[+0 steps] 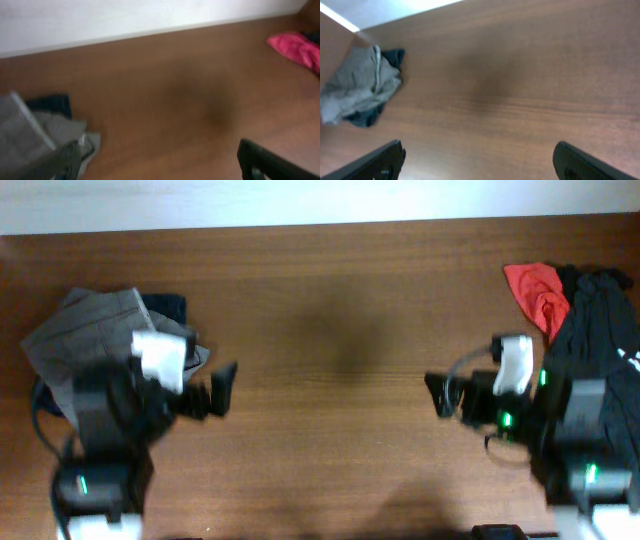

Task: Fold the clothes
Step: 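Reach the right gripper into the right clothing pile and grasp the dark green garment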

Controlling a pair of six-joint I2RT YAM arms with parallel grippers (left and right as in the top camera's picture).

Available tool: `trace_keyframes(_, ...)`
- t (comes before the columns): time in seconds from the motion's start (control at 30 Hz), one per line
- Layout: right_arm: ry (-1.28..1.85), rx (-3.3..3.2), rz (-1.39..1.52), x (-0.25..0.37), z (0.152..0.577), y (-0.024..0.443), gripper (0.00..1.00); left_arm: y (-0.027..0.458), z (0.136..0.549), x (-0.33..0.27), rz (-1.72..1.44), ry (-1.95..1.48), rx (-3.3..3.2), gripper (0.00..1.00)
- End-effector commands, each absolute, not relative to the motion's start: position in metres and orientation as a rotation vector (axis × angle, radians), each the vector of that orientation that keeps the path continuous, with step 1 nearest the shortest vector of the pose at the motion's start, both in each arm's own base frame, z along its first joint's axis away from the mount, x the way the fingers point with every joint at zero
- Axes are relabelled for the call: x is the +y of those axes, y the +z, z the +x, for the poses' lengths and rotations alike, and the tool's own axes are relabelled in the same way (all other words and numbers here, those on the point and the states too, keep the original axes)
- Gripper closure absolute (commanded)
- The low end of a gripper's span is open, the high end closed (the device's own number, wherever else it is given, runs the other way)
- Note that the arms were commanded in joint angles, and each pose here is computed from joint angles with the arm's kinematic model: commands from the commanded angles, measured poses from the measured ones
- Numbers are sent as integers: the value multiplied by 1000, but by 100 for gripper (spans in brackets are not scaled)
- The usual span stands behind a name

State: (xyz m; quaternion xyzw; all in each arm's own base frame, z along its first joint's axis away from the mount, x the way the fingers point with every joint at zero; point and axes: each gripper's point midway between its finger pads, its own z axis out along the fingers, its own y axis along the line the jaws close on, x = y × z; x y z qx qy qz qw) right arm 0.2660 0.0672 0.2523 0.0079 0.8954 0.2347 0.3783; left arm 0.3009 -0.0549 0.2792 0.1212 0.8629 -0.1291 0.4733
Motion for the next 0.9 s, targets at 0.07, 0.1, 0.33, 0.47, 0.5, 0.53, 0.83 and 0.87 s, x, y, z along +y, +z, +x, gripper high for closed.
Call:
trace_keyframes(0.07,689,2346,-29,76,306,293,1,313,332,-55,286,-351,2268,1)
trace_keyframes(0.1,673,2358,-58,76,313,294,1,321,337,-57,274,-379,2279,1)
trace_keyframes(0.33,333,2459,425,-32,365,292,1,354,351,-65,292,-435,2258,1)
trace_keyframes(0.47,183,2446,769,-125,379,273,1,355,351,-65,307,-427,2251,1)
trace_keyframes(0.5,162,2439,863,-149,380,261,0,355,351,-65,307,-427,2250,1)
trace_keyframes(0.53,157,2430,938,-168,380,251,4,355,351,-65,307,-427,2250,1)
trace_keyframes(0.83,137,2392,1315,-283,391,132,26,361,357,-65,312,-419,2215,1)
trace_keyframes(0.87,114,2403,1335,-288,390,122,27,361,357,-65,312,-419,2216,1)
